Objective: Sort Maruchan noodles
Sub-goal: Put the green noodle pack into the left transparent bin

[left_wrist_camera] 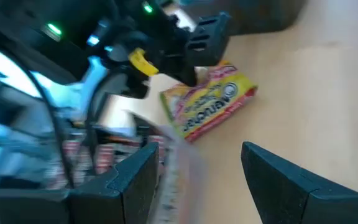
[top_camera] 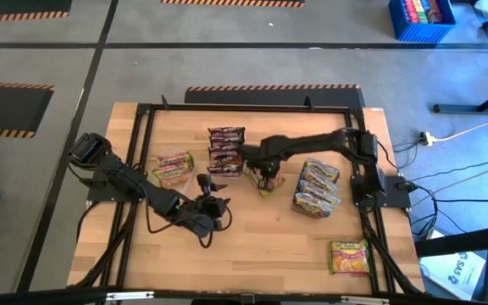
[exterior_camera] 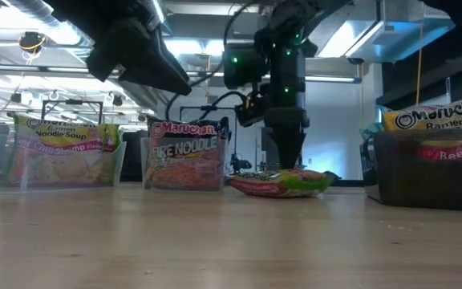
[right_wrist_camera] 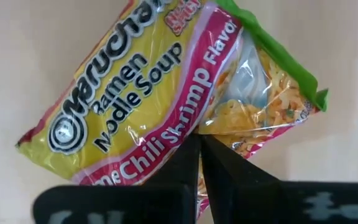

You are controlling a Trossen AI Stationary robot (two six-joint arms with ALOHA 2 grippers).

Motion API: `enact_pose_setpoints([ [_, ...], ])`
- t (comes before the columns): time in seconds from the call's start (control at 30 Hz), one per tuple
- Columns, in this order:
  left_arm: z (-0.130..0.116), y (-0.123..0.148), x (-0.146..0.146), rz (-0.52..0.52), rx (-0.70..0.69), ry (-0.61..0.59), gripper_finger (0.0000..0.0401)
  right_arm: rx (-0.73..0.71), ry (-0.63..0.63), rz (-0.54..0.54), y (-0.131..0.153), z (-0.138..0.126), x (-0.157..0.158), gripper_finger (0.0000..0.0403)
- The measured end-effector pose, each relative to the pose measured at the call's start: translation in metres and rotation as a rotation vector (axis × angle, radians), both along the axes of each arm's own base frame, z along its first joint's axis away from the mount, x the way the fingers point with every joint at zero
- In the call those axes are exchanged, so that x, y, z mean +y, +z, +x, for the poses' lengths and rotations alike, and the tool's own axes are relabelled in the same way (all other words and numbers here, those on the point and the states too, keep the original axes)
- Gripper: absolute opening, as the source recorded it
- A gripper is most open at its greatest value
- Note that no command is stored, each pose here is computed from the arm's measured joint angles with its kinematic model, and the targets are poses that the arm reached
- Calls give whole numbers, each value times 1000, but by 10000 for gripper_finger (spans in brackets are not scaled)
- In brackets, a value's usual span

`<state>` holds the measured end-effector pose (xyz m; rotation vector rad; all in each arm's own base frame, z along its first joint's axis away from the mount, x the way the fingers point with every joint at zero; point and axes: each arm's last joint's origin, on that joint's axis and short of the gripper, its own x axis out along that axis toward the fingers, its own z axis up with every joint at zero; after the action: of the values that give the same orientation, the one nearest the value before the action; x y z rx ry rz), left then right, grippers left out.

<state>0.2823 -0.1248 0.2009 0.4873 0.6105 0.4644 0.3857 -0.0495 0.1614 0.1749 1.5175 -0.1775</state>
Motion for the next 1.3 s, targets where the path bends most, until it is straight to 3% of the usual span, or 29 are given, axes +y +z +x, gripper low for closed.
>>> enact_pose_setpoints([
  [0.27,1,-5,-9,-325,74,-172,224,-69,46,6,-1,9,60,18],
  [0.4,0,-7,-14,-506,90,-196,224,-132,55,18,0,14,87,18],
  [0.53,-2,-11,-22,-615,98,-191,224,-192,55,39,0,17,111,18],
  [0.73,-4,-36,-37,-640,113,-104,224,-274,120,106,1,20,143,18],
  [0.87,-2,-57,-45,-646,138,-58,224,-315,161,90,6,20,157,18],
  [1.0,-1,-77,-51,-643,148,-36,224,-292,171,69,32,8,170,18],
  [1.07,1,-80,-53,-653,134,-42,224,-234,147,25,43,-7,172,18],
  [1.2,4,-83,-48,-605,113,-2,224,-148,79,-149,39,-26,166,18],
  [1.3,8,-81,-42,-574,67,33,224,-152,54,-164,26,-29,158,18],
])
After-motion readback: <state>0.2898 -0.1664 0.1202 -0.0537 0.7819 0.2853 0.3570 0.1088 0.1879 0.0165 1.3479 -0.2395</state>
